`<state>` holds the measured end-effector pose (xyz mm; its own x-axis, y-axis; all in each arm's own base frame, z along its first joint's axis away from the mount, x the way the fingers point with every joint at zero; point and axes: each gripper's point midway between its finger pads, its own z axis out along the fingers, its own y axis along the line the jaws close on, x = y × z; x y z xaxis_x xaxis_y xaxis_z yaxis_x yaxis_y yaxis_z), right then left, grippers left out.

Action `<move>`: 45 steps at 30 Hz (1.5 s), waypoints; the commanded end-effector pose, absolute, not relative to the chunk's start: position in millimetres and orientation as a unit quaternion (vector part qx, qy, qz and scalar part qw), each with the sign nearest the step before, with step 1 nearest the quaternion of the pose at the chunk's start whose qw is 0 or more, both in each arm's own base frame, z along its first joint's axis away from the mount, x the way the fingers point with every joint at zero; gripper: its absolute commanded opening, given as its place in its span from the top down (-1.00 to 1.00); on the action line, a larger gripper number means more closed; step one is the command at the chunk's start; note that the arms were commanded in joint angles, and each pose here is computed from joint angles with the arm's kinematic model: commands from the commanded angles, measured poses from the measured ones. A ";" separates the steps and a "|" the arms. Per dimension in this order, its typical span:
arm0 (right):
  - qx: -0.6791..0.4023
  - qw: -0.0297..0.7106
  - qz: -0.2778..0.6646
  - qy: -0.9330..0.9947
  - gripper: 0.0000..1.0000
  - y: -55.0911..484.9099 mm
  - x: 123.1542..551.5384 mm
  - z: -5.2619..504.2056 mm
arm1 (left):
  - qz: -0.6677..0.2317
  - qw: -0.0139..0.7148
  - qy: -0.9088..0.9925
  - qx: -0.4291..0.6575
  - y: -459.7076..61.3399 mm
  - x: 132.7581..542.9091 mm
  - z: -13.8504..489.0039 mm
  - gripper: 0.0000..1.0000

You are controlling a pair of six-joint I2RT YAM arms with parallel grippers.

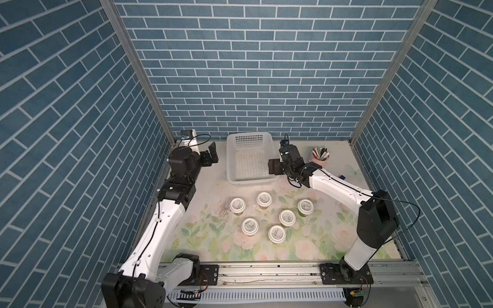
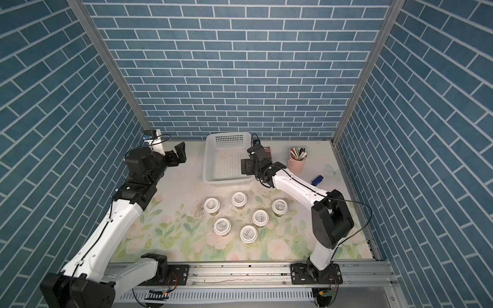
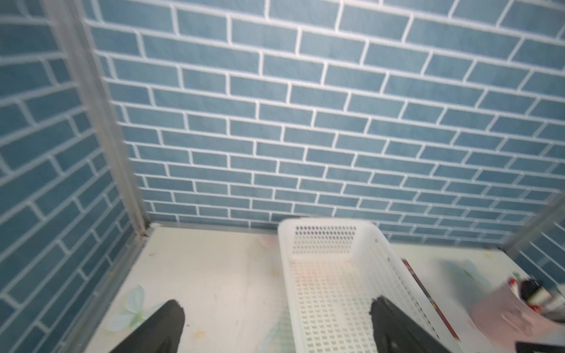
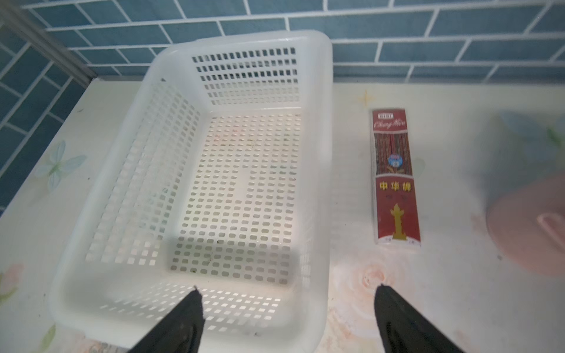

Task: Put the yogurt in the basket
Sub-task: Pick up the basket from the center of the board.

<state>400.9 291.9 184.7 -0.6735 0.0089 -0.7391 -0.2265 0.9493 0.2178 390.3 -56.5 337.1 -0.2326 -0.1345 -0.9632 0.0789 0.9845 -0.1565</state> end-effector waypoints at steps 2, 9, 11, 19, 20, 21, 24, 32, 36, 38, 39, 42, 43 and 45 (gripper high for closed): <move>0.120 0.402 0.164 0.893 -0.80 273.7 396.9 181.6 | -0.142 0.620 0.771 0.015 -76.6 371.4 339.7 -1.00; 0.216 0.358 0.191 0.888 -0.82 266.7 383.2 157.6 | -0.123 0.692 0.710 0.047 -70.5 336.1 374.5 -1.00; 0.229 0.335 0.206 0.890 -0.82 274.9 379.5 144.6 | -0.125 0.694 0.707 0.051 -71.7 334.8 375.9 -1.00; 0.239 0.295 0.212 0.900 -0.82 300.4 386.8 117.9 | -0.125 0.690 0.711 0.055 -72.8 335.0 380.1 -1.00; 0.240 0.293 0.210 0.902 -0.82 302.2 388.7 114.2 | -0.124 0.689 0.712 0.055 -72.7 335.1 379.8 -1.00; 0.240 0.289 0.207 0.903 -0.81 303.4 389.0 110.3 | -0.124 0.688 0.713 0.054 -72.4 335.1 380.0 -1.00; 0.241 0.280 0.205 0.906 -0.71 308.8 390.5 99.2 | -0.117 0.682 0.720 0.052 -70.9 337.6 377.2 -1.00; 0.244 0.283 0.205 0.905 -0.21 315.5 398.6 89.5 | -0.111 0.681 0.723 0.047 -68.5 339.8 375.5 -1.00; 0.247 0.284 0.212 0.902 0.06 318.9 401.3 87.9 | -0.108 0.678 0.726 0.045 -67.7 342.1 373.2 -1.00; 0.248 0.285 0.217 0.900 0.20 321.8 404.3 87.6 | -0.107 0.676 0.728 0.045 -67.6 343.1 372.1 -1.00; 0.248 0.284 0.219 0.900 0.35 323.6 405.0 86.4 | -0.105 0.676 0.728 0.045 -67.2 343.3 371.7 -1.00; 0.252 0.280 0.225 0.898 0.62 328.1 407.6 82.5 | -0.103 0.675 0.729 0.044 -66.7 343.9 371.0 -1.00; 0.255 0.278 0.227 0.898 0.67 329.5 408.6 81.0 | -0.102 0.674 0.730 0.044 -66.5 344.7 370.0 -1.00; 0.258 0.275 0.231 0.897 0.71 332.2 409.9 78.2 | -0.101 0.674 0.731 0.044 -66.4 345.3 369.7 -1.00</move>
<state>408.8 326.7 88.8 -0.7069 0.6008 -0.3732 0.3379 0.7504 0.5680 345.7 -67.1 358.8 -0.1080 -0.0810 -0.9908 0.2044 0.9736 -0.1018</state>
